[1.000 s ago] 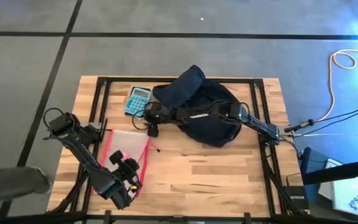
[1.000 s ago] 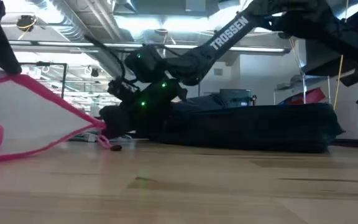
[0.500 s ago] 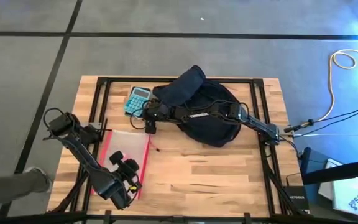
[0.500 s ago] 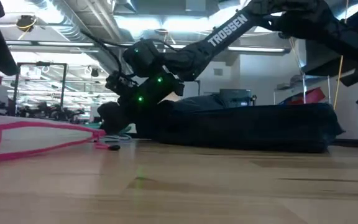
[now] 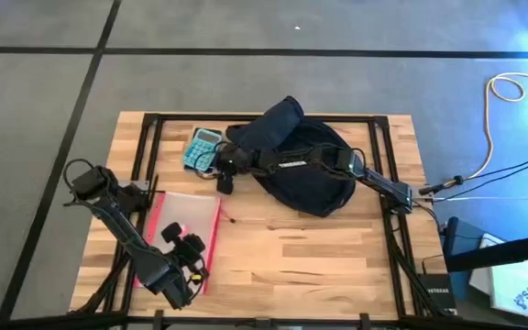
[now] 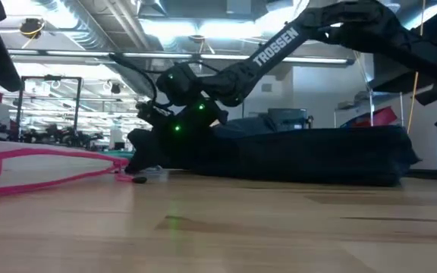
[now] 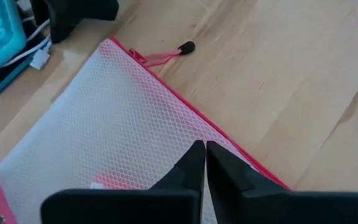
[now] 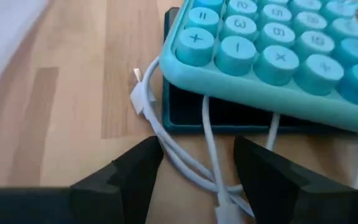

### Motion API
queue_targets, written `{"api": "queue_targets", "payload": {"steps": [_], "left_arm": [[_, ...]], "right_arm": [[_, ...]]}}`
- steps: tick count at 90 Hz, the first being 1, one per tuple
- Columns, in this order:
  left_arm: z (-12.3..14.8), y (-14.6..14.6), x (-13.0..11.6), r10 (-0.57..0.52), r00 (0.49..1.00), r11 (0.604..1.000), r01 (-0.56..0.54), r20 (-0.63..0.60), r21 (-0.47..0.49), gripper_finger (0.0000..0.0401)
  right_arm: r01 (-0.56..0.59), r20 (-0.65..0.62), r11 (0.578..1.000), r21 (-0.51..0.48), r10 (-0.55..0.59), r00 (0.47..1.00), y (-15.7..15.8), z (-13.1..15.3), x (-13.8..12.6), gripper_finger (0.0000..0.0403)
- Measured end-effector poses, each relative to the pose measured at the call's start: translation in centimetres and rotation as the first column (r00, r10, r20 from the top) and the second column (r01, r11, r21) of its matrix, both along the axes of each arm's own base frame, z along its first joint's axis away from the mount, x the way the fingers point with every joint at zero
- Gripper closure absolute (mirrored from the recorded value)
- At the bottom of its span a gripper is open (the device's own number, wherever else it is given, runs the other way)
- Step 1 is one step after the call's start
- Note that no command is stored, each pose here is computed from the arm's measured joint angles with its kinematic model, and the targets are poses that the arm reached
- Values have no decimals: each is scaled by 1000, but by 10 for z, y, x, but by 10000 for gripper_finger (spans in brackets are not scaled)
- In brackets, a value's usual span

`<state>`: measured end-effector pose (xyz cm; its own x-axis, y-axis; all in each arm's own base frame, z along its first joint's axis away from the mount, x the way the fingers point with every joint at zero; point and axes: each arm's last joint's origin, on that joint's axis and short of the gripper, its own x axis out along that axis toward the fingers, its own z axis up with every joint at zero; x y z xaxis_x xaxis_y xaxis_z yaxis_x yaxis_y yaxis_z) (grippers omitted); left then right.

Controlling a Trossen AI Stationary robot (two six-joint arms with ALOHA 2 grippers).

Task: Unpack backpack
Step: Put the white charger cable into the transparent zip bag

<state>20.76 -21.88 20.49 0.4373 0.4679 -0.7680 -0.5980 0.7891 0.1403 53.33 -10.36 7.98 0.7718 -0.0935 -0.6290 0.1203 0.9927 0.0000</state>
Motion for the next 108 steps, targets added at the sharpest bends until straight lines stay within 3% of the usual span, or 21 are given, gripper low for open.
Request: {"api": "queue_targets", "payload": {"steps": [27, 49, 63, 87, 108], "left_arm": [[0, 0, 0, -3, 1000, 1000, 3, -1, 4, 401], [0, 0, 0, -3, 1000, 1000, 3, -3, 6, 401], [0, 0, 0, -3, 1000, 1000, 3, -3, 6, 401], [0, 0, 0, -3, 1000, 1000, 3, -3, 6, 401], [0, 0, 0, -5, 1000, 1000, 5, -4, 7, 401]], "right_arm": [[-59, 3, 996, 62, 59, 998, 9, -5, 1, 205], [-128, -17, 992, 12, 128, 992, 33, -6, 4, 213], [-133, -19, 991, -9, 133, 991, 38, -6, 4, 261], [-124, -23, 992, -5, 124, 992, 38, -7, 4, 387], [-105, -17, 995, -3, 104, 994, 38, -2, 4, 401]]}}
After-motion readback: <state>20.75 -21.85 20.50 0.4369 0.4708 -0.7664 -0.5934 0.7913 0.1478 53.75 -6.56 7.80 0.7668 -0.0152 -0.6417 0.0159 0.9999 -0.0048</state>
